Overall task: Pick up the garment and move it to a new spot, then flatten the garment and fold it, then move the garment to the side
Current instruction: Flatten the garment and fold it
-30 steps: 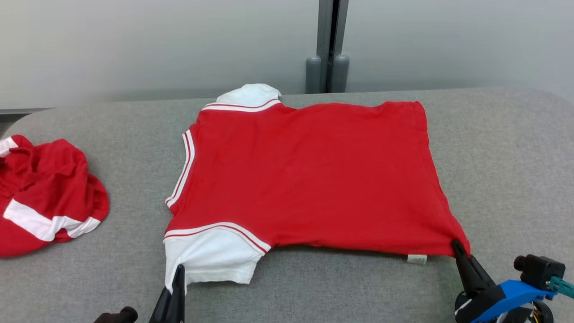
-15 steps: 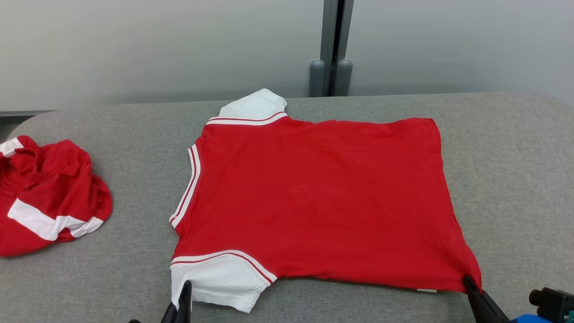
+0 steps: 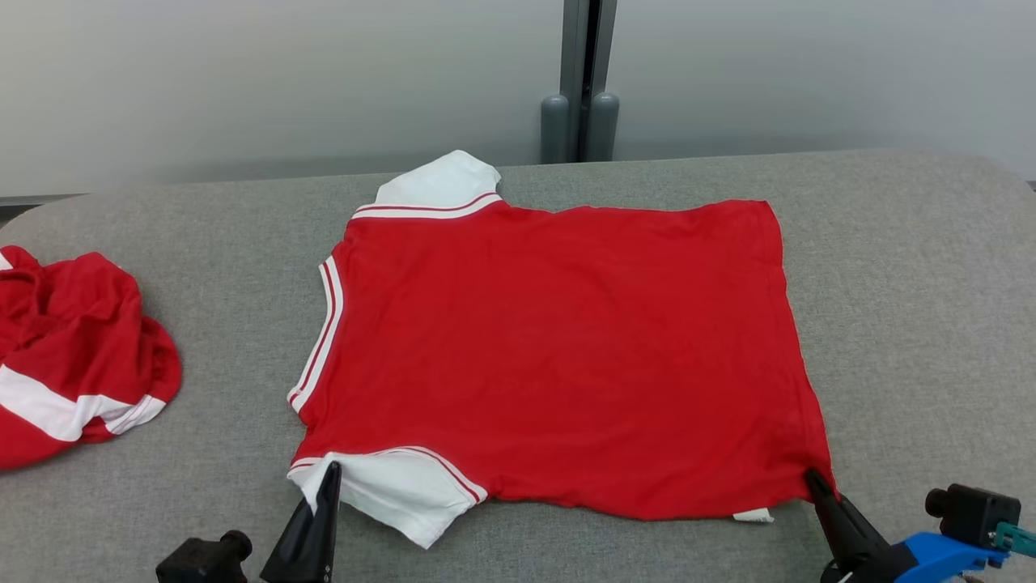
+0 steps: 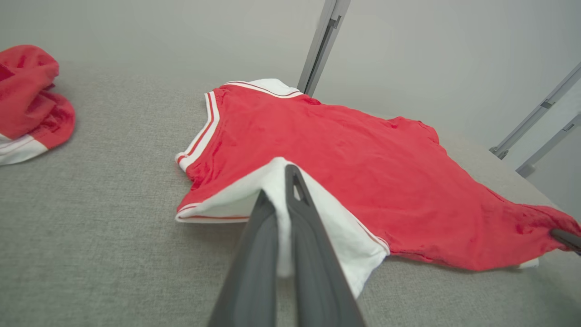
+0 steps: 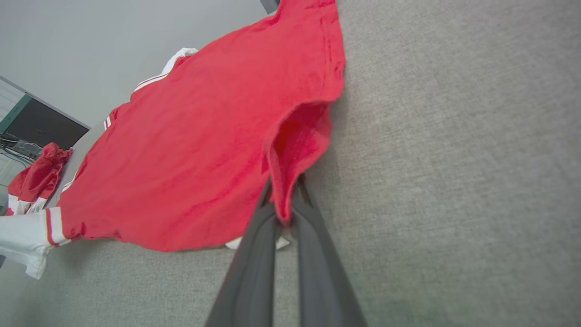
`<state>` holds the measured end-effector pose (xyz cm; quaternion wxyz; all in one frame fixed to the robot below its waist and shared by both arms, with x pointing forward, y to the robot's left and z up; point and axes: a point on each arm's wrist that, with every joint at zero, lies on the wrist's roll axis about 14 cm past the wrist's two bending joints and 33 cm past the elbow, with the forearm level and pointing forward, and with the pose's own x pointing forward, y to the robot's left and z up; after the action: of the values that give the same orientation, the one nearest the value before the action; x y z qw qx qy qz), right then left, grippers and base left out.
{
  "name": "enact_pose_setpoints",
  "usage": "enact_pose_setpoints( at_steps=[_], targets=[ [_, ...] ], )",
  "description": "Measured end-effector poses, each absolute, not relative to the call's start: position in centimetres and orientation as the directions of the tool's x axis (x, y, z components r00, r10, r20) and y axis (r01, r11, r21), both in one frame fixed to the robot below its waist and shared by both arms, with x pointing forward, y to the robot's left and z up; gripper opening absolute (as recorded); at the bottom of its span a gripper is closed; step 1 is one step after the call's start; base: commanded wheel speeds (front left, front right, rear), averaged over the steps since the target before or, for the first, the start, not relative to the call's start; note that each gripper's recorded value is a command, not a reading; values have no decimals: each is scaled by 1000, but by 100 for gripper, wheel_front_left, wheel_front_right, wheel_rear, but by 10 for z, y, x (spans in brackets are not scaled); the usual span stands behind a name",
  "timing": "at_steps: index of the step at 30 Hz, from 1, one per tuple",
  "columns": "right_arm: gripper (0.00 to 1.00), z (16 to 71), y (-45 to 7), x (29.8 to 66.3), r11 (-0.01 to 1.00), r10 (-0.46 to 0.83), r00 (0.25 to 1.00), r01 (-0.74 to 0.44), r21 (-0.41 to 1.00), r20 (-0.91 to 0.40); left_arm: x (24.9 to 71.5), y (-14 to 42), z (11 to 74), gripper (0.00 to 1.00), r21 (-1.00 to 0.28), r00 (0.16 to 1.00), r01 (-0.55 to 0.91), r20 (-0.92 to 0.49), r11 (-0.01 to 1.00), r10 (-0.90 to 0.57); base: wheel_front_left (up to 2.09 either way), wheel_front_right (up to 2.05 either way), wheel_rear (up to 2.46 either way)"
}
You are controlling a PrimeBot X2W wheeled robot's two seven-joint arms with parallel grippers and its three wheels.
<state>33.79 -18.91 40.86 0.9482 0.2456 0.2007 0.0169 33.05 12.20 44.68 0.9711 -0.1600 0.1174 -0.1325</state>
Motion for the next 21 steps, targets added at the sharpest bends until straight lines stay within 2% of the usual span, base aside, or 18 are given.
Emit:
enact_pose_setpoints(
  at_steps=[21],
  targets=[
    [0,417,-192,384,872,145,922,53,487,-360,391,125,445,0,-247,909,326,-182,912,-374,0,0,0]
  ],
)
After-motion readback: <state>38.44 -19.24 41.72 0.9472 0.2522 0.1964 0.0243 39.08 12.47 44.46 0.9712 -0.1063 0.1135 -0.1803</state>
